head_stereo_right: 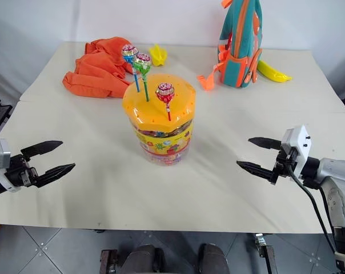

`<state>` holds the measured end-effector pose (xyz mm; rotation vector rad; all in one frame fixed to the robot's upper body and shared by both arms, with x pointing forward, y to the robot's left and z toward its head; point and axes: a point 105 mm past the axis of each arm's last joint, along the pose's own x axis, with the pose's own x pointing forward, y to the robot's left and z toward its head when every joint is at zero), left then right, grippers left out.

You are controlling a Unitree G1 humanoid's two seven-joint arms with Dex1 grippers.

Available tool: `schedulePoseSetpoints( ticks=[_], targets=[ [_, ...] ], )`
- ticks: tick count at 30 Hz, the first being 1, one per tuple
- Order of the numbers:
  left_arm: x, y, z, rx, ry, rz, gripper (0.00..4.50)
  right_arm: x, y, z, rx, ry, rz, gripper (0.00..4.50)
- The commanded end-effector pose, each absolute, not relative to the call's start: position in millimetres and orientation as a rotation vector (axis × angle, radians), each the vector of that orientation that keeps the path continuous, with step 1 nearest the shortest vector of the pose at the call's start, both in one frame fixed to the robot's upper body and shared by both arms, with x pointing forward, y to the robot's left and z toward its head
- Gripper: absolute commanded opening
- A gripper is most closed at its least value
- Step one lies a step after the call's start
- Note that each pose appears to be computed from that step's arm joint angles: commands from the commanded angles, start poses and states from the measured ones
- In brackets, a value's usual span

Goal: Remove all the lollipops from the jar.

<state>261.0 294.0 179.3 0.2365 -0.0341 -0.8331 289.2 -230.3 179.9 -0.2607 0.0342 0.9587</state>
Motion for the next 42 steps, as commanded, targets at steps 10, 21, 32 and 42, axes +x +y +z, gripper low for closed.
schedulePoseSetpoints(
  ticks=[10, 21, 32, 42],
  targets=[
    [262.2, 299.1, 199.6, 0.281, -0.039, -0.737, 4.5, 288.4, -232.6, 190.6, -0.289, -0.005, 0.956, 4.48],
    [268.6, 264.9, 285.9, 0.408, -0.193, -0.884, 4.5, 279.1, -225.8, 226.4, -0.273, -0.083, 1.015, 4.48],
    [302.2, 189.8, 330.9, 0.425, -0.397, -1.254, 4.5, 275.1, -213.9, 267.4, -0.263, -0.231, 1.02, 4.48],
    [333.5, 145.1, 333.4, 0.378, -0.401, -1.444, 4.5, 255.3, -198.5, 285.0, -0.221, -0.301, 1.052, 4.48]
  ],
)
